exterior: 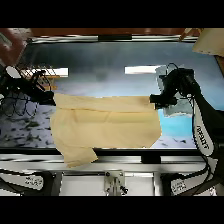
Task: Fold the shirts.
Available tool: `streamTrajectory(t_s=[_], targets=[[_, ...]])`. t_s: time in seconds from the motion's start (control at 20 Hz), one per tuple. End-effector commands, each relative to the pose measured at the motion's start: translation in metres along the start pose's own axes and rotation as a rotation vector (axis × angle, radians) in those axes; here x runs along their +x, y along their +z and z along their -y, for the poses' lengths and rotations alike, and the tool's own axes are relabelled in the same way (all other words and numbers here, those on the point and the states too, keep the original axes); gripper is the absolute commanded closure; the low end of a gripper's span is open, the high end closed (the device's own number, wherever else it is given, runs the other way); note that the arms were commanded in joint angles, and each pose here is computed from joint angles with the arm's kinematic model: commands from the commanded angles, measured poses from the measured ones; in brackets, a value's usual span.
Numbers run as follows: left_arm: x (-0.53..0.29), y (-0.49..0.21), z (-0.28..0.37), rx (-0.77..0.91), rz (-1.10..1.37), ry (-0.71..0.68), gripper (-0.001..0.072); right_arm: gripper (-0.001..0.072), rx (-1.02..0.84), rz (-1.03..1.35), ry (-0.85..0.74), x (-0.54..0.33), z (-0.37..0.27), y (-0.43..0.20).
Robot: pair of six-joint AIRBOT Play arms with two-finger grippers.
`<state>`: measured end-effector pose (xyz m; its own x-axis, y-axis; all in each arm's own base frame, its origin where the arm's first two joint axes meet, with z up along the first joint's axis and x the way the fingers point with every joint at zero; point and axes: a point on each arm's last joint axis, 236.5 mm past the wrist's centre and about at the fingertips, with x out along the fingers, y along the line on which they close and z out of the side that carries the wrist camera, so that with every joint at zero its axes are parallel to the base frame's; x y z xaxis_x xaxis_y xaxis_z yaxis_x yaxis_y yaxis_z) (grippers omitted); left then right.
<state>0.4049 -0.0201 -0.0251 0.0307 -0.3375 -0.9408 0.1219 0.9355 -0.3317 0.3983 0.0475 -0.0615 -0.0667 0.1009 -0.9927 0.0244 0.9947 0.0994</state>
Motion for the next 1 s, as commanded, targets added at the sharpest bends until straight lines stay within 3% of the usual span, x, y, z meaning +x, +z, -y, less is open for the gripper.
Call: streamTrajectory(t_s=[0.0,0.1,0.15,0.2,0.25,0.3,0.6,0.8,0.95], targets=[[0.022,-0.029,0.002,-0.025,-0.105,-0.008,0.0674,0.0627,0.004,-0.023,0.017,0.007,-0.003,-0.007],[0.033,-0.033,0.000,-0.065,-0.106,-0.003,0.0673,0.0626,0.011,-0.017,0.017,0.007,-0.004,-0.005],[0.034,-0.030,-0.002,-0.097,-0.090,0.003,0.0672,0.0571,0.006,-0.027,0.017,0.007,-0.004,-0.008],[0.032,-0.027,-0.002,-0.107,-0.078,0.002,0.0556,0.0367,-0.017,-0.056,0.022,0.006,-0.005,-0.015],[0.027,-0.025,-0.001,-0.111,-0.066,0.006,0.0238,0.0237,-0.055,-0.075,0.024,0.003,-0.005,-0.021],[0.019,-0.024,0.000,-0.123,-0.050,0.012,0.0016,0.0235,-0.079,-0.080,0.016,-0.005,-0.003,-0.026],[-0.036,-0.082,0.002,-0.193,-0.024,0.002,0.0042,0.0233,0.019,0.014,-0.015,-0.064,0.052,-0.072],[0.008,-0.188,0.017,-0.318,-0.151,-0.094,0.0042,0.0234,0.159,0.052,0.010,-0.065,0.091,-0.123],[0.046,-0.229,0.031,-0.360,-0.157,-0.144,0.0042,0.0234,0.222,0.110,0.044,-0.069,0.099,-0.129]])
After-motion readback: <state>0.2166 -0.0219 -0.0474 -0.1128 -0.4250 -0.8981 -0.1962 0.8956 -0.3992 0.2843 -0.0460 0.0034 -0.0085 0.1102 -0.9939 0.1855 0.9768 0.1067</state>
